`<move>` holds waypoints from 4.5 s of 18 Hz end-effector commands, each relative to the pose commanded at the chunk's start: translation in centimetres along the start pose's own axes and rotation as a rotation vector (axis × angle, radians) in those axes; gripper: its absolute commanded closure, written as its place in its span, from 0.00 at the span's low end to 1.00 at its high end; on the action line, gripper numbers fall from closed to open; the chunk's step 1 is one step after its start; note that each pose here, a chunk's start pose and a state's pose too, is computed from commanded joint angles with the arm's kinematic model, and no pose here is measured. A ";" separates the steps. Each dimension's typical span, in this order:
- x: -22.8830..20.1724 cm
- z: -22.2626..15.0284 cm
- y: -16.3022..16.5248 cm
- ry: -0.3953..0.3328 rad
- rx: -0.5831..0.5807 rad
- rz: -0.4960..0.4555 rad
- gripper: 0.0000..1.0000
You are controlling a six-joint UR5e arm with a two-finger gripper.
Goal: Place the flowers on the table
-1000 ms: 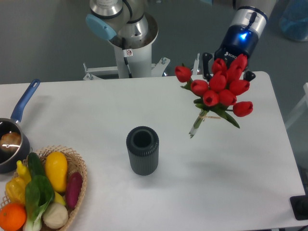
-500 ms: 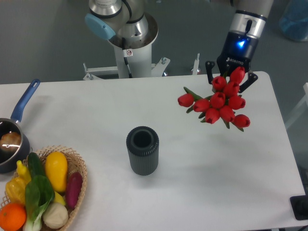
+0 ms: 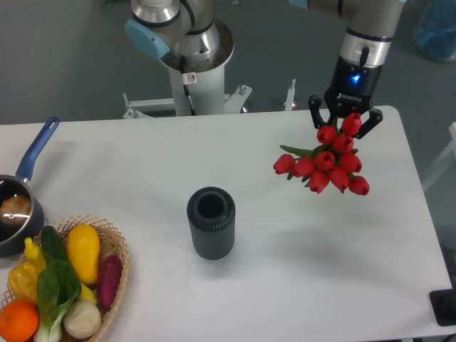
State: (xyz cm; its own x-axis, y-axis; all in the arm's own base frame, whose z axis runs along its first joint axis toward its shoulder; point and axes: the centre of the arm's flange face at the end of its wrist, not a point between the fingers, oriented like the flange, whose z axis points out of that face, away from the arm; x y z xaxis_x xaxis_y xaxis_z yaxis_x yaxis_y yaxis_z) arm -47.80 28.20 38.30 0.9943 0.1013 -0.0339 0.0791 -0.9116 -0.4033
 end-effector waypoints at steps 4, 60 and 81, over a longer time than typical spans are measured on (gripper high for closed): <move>-0.1 2.4 -0.1 0.029 -0.046 0.010 0.67; -1.2 14.0 -2.9 0.071 -0.358 0.133 0.00; 3.6 0.9 -15.1 -0.130 -0.069 0.305 0.00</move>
State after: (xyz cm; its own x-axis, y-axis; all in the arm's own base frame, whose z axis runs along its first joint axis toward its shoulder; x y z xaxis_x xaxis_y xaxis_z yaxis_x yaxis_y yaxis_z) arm -45.48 42.68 43.47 0.9558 -0.1343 -0.2615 -0.2114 -0.9321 -0.2940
